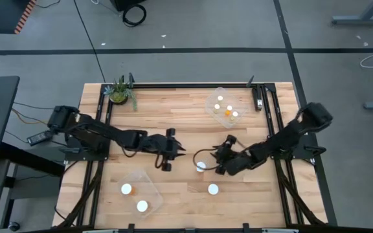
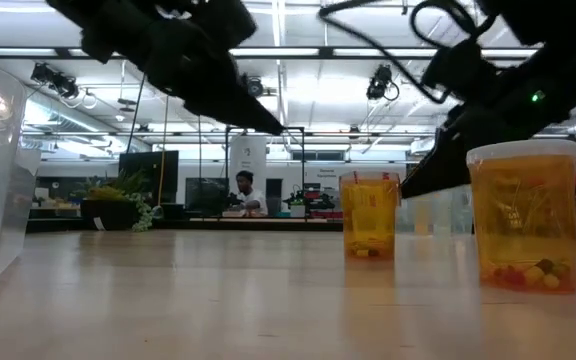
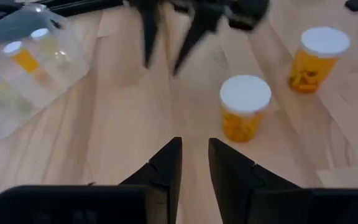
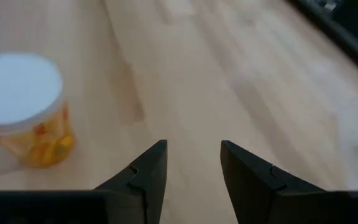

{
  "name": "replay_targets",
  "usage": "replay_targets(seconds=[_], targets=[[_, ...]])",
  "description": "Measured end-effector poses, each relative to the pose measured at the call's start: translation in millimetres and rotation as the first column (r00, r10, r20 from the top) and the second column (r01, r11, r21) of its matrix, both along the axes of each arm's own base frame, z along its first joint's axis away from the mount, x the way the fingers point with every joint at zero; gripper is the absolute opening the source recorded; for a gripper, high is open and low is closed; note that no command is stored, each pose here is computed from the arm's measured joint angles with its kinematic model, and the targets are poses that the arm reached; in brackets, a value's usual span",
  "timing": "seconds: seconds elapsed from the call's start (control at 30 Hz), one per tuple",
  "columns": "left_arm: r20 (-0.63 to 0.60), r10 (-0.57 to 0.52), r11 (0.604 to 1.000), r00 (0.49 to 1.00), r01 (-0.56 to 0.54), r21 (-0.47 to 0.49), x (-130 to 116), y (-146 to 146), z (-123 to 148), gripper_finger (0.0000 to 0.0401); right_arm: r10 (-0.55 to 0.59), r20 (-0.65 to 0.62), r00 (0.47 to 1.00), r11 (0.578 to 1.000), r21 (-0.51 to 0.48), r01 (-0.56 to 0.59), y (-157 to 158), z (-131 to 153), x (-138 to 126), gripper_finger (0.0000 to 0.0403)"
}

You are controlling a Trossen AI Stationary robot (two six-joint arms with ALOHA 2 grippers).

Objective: Pick and place medicine bottles into bin by pill shape (circle, oval)
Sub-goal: Put the big orange pill bottle into the bottom transparent bin

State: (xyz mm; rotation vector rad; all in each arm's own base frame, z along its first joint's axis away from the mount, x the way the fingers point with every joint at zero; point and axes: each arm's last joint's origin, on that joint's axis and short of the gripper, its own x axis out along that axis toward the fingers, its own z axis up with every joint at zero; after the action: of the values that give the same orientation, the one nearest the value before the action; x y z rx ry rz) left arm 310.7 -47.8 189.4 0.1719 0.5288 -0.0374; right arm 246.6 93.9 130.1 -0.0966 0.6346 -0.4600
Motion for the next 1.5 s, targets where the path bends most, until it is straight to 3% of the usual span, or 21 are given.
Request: replay_targets(seconds=[0.2,0.37,0.6,0.73,0.9,1.1,1.5], targets=[[-0.12,-0.011,1.0,0.993,0.015,0.027,27.3,-6.6,-13.5,0.0092,0.018,0.083,0.996,0.999,-0.042,-0.015,-16.1,27.2,-29.4,0.0156],[-0.237,-0.002,0.999,0.972,0.012,0.041,53.4,-10.9,-18.3,0.0114,0.015,0.082,0.997,0.994,-0.105,-0.006,-31.9,50.6,-46.4,0.0156],[-0.409,0.018,0.999,0.912,0.002,0.048,78.5,-18.3,-19.1,0.0195,0.035,0.111,0.993,0.99,-0.138,-0.02,-39.9,71.5,-60.6,0.0156],[-0.485,0.018,1.0,0.874,-0.024,-0.006,89.5,-23.7,-18.8,0.025,0.049,0.094,0.994,0.988,-0.152,-0.035,-41.0,72.9,-64.2,0.0156],[-0.456,-0.015,0.999,0.89,-0.008,-0.047,105.5,-38.7,-16.6,0.0302,0.065,0.074,0.995,0.987,-0.151,-0.053,-39.4,71.7,-66.6,0.0156],[-0.434,-0.058,0.998,0.899,0.044,-0.042,112.3,-54.3,-15.3,0.0336,0.08,0.096,0.992,0.988,-0.138,-0.067,-33.6,71.4,-65.7,0.0156],[-0.441,-0.015,0.999,0.898,-0.003,-0.041,117.8,-50.6,-19.3,0.0334,0.104,0.116,0.988,0.989,-0.116,-0.091,-26.1,72.1,-68.7,0.0156]])
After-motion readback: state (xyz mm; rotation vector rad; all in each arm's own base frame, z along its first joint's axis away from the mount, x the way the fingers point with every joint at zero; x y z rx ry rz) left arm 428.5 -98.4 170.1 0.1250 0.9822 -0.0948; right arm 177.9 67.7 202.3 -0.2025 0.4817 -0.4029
